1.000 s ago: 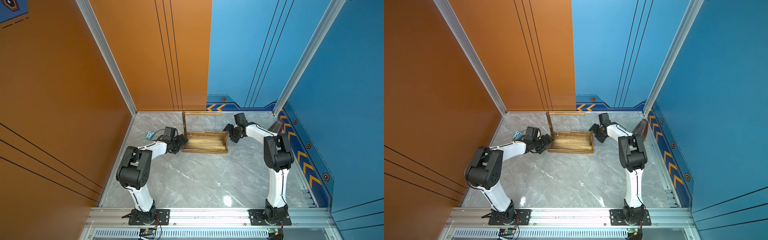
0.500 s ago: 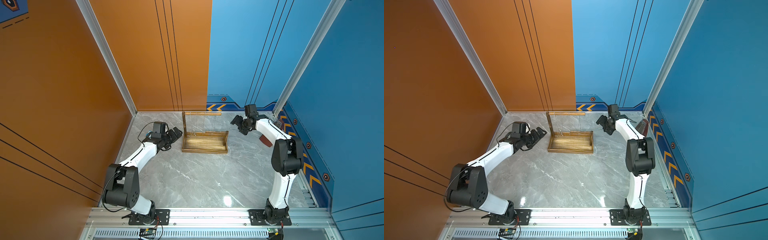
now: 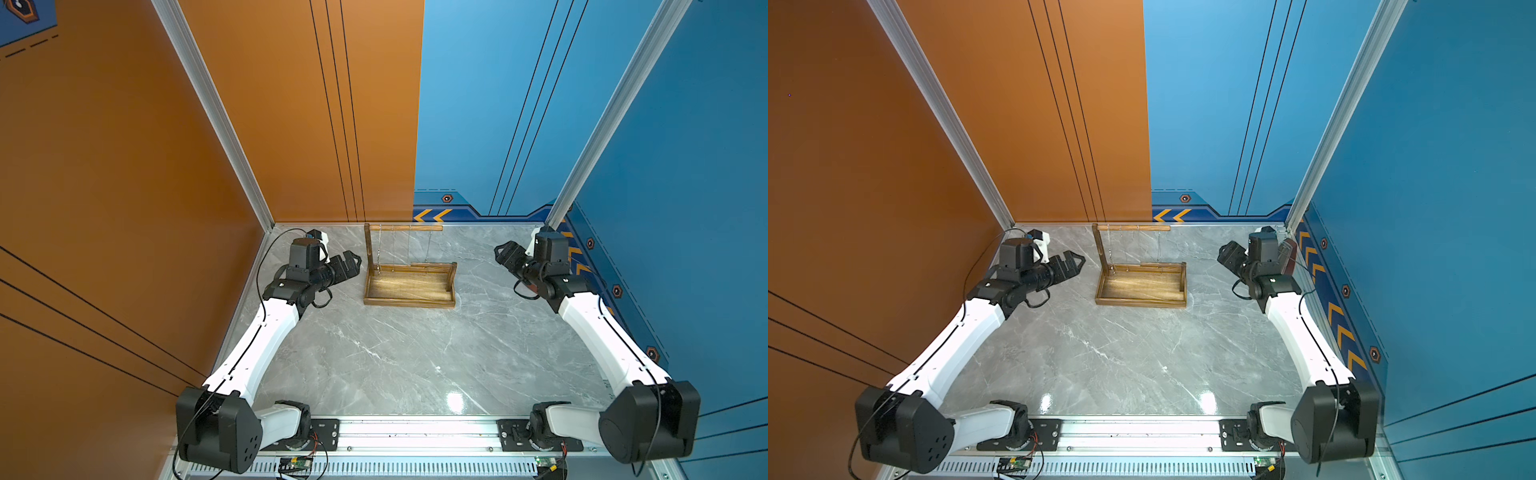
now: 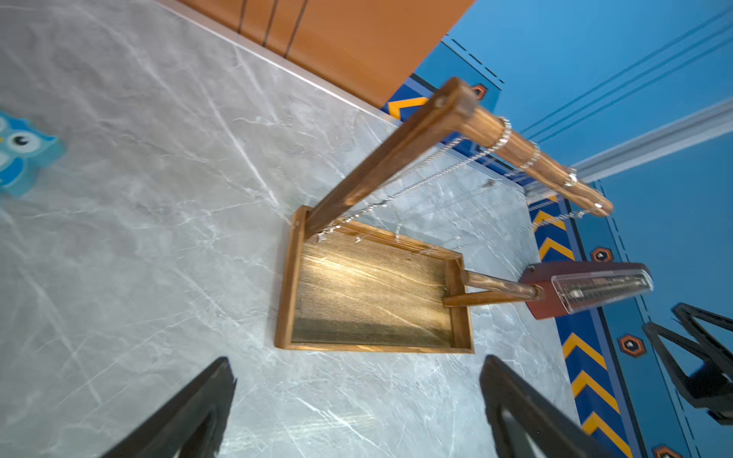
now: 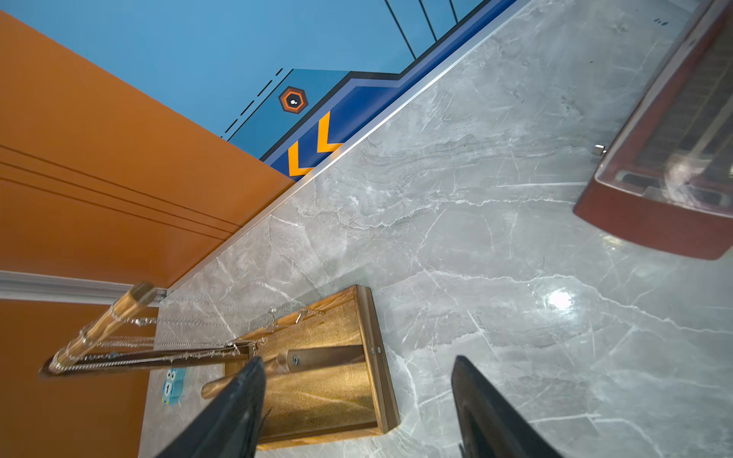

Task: Take the necklace off the jewelry display stand
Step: Take off the necklace from the stand.

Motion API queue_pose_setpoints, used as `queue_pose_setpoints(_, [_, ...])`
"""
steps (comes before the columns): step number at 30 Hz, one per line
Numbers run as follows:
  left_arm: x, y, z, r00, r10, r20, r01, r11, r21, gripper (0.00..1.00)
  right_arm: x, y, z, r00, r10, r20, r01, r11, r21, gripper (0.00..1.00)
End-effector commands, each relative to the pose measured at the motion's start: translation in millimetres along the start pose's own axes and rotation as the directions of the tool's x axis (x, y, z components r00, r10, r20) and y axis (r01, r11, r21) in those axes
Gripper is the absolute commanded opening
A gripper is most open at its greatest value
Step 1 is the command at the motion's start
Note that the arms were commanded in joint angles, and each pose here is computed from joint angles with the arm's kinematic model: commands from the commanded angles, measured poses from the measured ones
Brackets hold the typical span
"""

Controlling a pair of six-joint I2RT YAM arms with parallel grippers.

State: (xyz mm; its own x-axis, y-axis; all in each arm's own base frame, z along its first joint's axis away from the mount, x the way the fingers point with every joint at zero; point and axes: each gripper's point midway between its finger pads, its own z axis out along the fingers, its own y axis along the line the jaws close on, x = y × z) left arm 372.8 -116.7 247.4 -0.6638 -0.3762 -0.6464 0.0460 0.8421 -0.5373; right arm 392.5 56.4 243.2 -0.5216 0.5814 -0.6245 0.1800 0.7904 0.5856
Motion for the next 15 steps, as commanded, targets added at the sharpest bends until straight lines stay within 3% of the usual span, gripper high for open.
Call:
queue_pose_setpoints(1, [3, -44, -1, 0.984, 0.175, -0.035, -0.172, 0.981, 0.089, 0.98, 4, 38, -22, 0.991, -0.122, 0.057, 0.132, 0.966, -0.224, 0.76])
queue_pose_setpoints(6, [31, -95, 13, 0.926, 0.357, -0.122, -0.331, 0.924, 0.193, 0.98, 47, 69, -31, 0.970, -0.240, -0.034, 0.212, 0.905, -0.368, 0.71])
queue_pose_setpoints(11, [51, -63, 30, 0.923, 0.341, -0.180, -0.330, 0.940, 0.089, 0.98, 76, 114, -27, 0.932, -0.357, -0.058, 0.309, 0.868, -0.388, 0.63])
queue_pose_setpoints(15, [44, -53, 15, 0.930, 0.341, -0.139, -0.337, 0.940, 0.053, 0.98, 75, 140, -8, 0.941, -0.336, -0.053, 0.296, 0.886, -0.356, 0.50])
